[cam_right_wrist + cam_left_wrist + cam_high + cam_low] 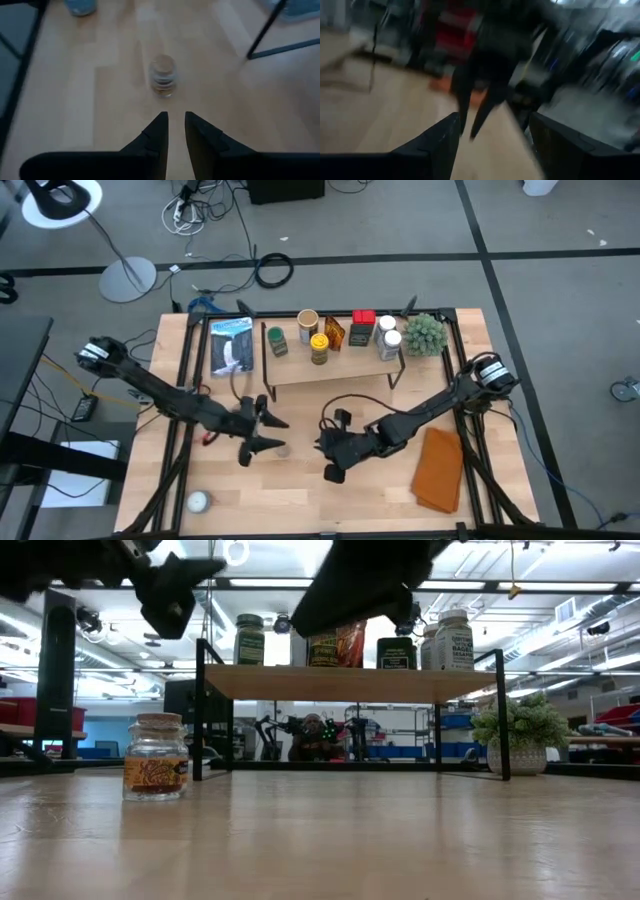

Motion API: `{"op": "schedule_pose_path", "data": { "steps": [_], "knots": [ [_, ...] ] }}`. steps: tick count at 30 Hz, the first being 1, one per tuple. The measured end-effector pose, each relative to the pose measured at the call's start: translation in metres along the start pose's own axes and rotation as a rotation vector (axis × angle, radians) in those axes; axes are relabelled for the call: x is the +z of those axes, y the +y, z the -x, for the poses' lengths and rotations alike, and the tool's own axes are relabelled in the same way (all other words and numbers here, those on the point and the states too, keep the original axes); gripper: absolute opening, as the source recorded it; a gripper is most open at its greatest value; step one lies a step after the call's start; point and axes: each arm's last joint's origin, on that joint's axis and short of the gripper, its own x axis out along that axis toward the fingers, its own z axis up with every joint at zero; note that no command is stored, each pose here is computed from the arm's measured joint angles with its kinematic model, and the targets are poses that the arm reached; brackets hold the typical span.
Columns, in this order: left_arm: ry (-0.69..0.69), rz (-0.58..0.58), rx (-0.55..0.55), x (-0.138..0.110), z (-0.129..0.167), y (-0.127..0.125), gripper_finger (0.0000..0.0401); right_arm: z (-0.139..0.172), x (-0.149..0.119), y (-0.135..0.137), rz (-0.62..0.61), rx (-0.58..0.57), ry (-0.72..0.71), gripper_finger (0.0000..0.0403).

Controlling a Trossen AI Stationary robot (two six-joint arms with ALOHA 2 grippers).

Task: Shelf spices
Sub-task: Put the transparent seasoning bottle on the shelf aligned with the other yellow seasoning bottle

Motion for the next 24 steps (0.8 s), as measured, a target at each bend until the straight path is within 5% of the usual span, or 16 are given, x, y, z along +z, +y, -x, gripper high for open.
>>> {"op": "schedule_pose_path", "data": {
  "steps": [8, 15, 24],
  "knots": [
    [0.46, -0.062, 0.237, 0.019, -0.023, -0.022, 0.0243, -0.007, -0.029, -0.001, -0.123, -0.017, -0.011, 0.0064],
    [0.605, -0.055, 0.233, 0.019, -0.034, -0.032, 0.0243, -0.01, -0.054, 0.003, -0.276, 0.053, -0.086, 0.0064],
    [0.802, -0.011, 0.384, -0.013, -0.036, -0.02, 0.0243, 0.0, -0.07, 0.019, -0.301, 0.082, -0.167, 0.0064]
  ]
}}
